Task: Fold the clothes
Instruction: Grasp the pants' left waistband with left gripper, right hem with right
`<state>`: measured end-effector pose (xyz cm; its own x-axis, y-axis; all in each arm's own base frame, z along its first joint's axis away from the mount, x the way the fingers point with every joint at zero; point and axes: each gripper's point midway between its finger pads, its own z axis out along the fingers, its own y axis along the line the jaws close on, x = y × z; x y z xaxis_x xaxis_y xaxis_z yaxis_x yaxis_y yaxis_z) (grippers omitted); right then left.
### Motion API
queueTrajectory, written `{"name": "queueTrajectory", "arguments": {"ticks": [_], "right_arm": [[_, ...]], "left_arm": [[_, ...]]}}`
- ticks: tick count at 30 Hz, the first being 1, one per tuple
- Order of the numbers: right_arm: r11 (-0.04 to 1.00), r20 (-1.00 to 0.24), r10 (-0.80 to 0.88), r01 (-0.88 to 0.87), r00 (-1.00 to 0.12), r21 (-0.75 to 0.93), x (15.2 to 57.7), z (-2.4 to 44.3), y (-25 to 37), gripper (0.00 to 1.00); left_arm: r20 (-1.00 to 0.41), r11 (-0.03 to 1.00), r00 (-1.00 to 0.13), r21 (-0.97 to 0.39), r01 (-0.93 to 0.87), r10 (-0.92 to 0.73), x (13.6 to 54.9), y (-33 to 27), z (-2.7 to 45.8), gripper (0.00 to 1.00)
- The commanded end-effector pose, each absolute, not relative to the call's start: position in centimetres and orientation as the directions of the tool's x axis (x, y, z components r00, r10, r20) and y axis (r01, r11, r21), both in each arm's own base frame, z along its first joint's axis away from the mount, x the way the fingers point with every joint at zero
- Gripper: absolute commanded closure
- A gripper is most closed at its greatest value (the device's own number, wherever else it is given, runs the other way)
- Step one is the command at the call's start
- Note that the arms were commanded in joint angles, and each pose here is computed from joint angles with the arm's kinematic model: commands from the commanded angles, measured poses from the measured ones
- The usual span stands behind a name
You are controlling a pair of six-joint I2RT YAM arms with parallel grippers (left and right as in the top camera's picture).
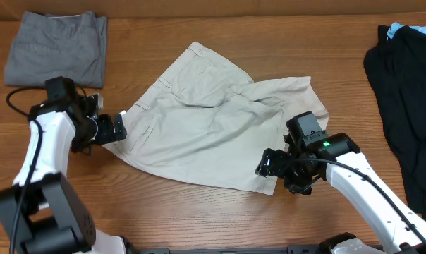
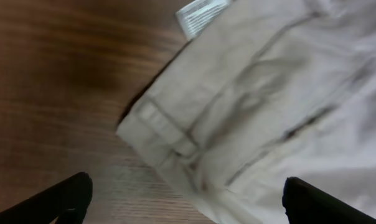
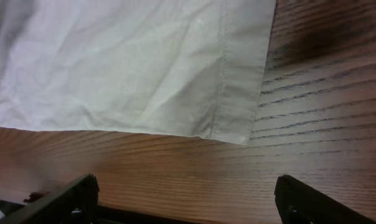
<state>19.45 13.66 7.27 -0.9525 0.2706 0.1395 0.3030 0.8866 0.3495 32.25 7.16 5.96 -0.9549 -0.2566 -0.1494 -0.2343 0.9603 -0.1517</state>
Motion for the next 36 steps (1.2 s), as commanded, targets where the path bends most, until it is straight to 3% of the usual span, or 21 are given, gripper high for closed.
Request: {"name": "queueTrajectory", "arguments": {"ticks": [1, 13, 21, 23, 24, 36], "right_arm": [[0.894, 0.132, 0.282, 0.311, -0.950, 0.324, 19.7, 6.7, 13.3, 0.06], [0.901, 0.189, 0.286, 0.331, -0.939, 0.279, 19.5, 4.9, 13.2, 0.07], [0.905, 0.219, 0.288, 0.340, -0.932, 0.256, 19.4, 2.7, 13.2, 0.15], [0.905, 0.234, 0.288, 0.344, -0.929, 0.250, 19.2, 2.4, 13.2, 0.16], [0.903, 0.241, 0.286, 0.345, -0.927, 0.256, 19.1, 2.4, 13.4, 0.16], [0.932, 0.235, 0.251, 0.300, -0.939, 0.203, 18.2, 1.7, 14.0, 0.17]], "left_arm": [[-0.081, 0.928, -0.924, -0.021, -0.373, -0.373, 31.6, 9.7, 3.7, 0.00], [-0.046, 0.925, -0.925, 0.028, -0.380, -0.378, 32.1, 10.7, 0.3, 0.00], [-0.079, 0.923, -0.925, -0.139, -0.360, -0.373, 34.0, 8.4, 0.5, 0.01], [-0.087, 0.925, -0.925, -0.127, -0.357, -0.369, 34.1, 8.6, 0.5, 0.23], [-0.089, 0.926, -0.925, -0.124, -0.357, -0.369, 34.1, 8.7, 0.5, 0.27], [-0.080, 0.924, -0.925, -0.124, -0.361, -0.372, 33.7, 8.6, 0.2, 0.32]]}}
